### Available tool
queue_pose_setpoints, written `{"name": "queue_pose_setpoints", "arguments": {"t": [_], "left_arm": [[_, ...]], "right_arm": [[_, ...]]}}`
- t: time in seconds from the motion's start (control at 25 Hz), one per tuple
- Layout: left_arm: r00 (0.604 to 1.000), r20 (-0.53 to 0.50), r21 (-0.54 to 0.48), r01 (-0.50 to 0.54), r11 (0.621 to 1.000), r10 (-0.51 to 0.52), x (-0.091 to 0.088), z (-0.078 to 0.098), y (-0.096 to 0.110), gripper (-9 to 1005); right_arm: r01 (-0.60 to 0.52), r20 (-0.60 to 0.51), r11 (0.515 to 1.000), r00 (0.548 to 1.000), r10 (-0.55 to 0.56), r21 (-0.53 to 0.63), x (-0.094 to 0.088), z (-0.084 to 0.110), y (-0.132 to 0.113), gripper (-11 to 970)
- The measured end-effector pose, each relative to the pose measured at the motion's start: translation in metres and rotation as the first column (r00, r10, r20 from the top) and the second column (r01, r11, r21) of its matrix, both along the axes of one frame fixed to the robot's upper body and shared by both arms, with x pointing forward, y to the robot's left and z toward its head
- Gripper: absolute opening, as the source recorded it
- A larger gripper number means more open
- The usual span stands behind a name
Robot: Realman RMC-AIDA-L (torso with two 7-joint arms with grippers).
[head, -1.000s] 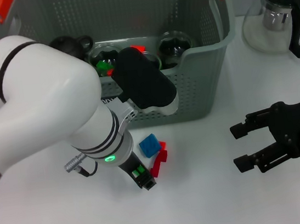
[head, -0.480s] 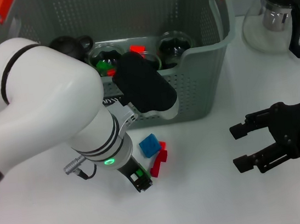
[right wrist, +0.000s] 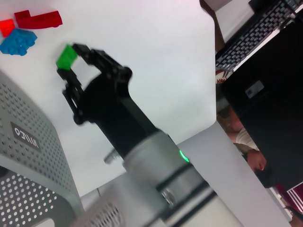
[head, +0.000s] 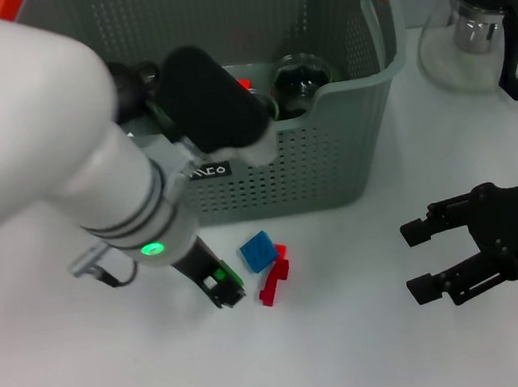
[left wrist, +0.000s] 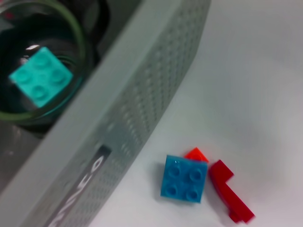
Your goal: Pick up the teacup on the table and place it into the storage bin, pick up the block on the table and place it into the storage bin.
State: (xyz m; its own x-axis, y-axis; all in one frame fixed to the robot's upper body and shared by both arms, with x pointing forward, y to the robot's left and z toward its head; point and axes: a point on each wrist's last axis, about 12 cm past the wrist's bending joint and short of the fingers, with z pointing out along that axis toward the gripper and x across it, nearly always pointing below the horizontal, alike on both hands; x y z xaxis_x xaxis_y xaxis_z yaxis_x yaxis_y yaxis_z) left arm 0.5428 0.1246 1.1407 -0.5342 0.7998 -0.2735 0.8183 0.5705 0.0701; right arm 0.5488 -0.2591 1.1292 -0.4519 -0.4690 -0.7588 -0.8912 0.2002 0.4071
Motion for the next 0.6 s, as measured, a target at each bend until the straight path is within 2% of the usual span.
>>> {"name": "queue_pose_setpoints", "arguments": {"t": [0.2, 0.32, 0.4, 0.48, 0.6], "left_arm": [[1.0, -0.003, -0.092, -0.022, 0.995, 0.022, -0.007, 0.035, 0.029, 413], [0.999, 0.025, -0.22, -0.036, 0.975, 0.042, -0.01, 0.066, 0.047, 412], [0.998, 0.048, -0.33, -0.022, 0.944, 0.04, -0.011, 0.088, 0.054, 421], [0.994, 0.102, -0.468, 0.025, 0.883, 0.026, -0.01, 0.117, 0.061, 430], [0.985, 0.171, -0.557, 0.071, 0.827, 0.031, 0.0, 0.143, 0.065, 443]], "right_arm": [[0.005, -0.003, 1.0, 1.0, -0.005, 0.002, -0.001, 0.0, -0.002, 926], [0.01, -0.005, 1.0, 1.0, -0.01, 0.003, -0.001, 0.0, -0.003, 927], [0.012, -0.005, 1.0, 1.0, -0.012, 0.003, -0.001, 0.0, -0.004, 927], [0.013, -0.006, 1.0, 1.0, -0.013, 0.003, -0.001, 0.0, -0.004, 927], [0.01, -0.003, 1.0, 1.0, -0.01, 0.003, 0.001, 0.002, -0.003, 927]]}}
